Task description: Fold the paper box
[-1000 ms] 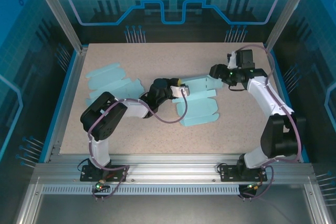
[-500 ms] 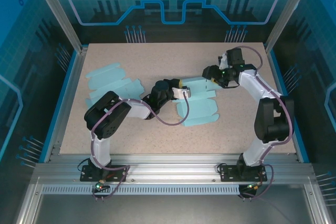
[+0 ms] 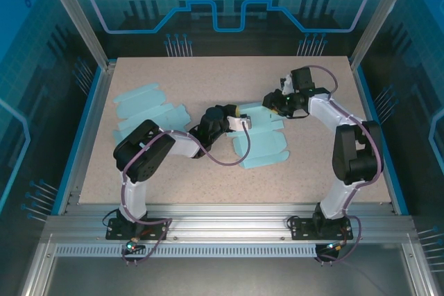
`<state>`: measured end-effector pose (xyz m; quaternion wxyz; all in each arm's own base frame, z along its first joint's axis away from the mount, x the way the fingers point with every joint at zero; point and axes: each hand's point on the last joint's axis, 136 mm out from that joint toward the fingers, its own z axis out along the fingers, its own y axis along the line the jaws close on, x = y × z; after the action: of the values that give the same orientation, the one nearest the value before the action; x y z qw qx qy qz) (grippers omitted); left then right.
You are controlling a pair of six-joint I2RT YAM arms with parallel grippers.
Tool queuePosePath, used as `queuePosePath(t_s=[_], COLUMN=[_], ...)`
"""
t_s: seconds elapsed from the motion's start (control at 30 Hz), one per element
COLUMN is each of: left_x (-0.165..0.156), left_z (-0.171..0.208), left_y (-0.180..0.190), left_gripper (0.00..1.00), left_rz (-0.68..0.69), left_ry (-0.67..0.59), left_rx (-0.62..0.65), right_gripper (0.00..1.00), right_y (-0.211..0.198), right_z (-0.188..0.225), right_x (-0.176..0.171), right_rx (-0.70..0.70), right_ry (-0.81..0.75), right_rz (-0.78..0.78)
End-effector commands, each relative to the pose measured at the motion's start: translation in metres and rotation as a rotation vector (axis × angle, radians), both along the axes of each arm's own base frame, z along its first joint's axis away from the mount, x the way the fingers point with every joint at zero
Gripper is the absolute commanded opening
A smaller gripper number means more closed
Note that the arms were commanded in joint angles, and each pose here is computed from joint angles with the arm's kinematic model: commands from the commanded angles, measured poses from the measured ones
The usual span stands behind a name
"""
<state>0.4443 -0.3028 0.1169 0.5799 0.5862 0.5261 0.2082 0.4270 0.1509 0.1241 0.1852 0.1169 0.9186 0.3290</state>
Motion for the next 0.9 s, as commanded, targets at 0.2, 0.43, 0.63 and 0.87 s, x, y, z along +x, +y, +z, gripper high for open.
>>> queuePosePath(t_s=[0.2, 0.43, 0.63, 0.87], left_x=[-0.001, 0.003, 0.001, 0.003], left_z=[0.008, 0.015, 0.016, 0.017], left_y=[-0.008, -0.007, -0.008, -0.01], left_gripper=[0.0, 0.0, 0.0, 0.0], left_rz=[-0.018, -0.013, -0.022, -0.023], left_ry=[-0.058, -0.079, -0.083, -0.082], left_rx=[-0.02, -0.036, -0.037, -0.043], right_gripper=[0.37, 0.53, 0.53, 0.49], right_y=[0.008, -0.032, -0.076, -0.093], right_z=[0.02, 0.036, 0.027, -0.017], right_x=[-0.015, -0.04, -0.066, -0.077], right_rx=[0.07, -0.025, -0.069, -0.087], right_ry=[-0.065, -0.106, -0.088, -0.003], right_rz=[0.052, -0.029, -0.146, -0.173])
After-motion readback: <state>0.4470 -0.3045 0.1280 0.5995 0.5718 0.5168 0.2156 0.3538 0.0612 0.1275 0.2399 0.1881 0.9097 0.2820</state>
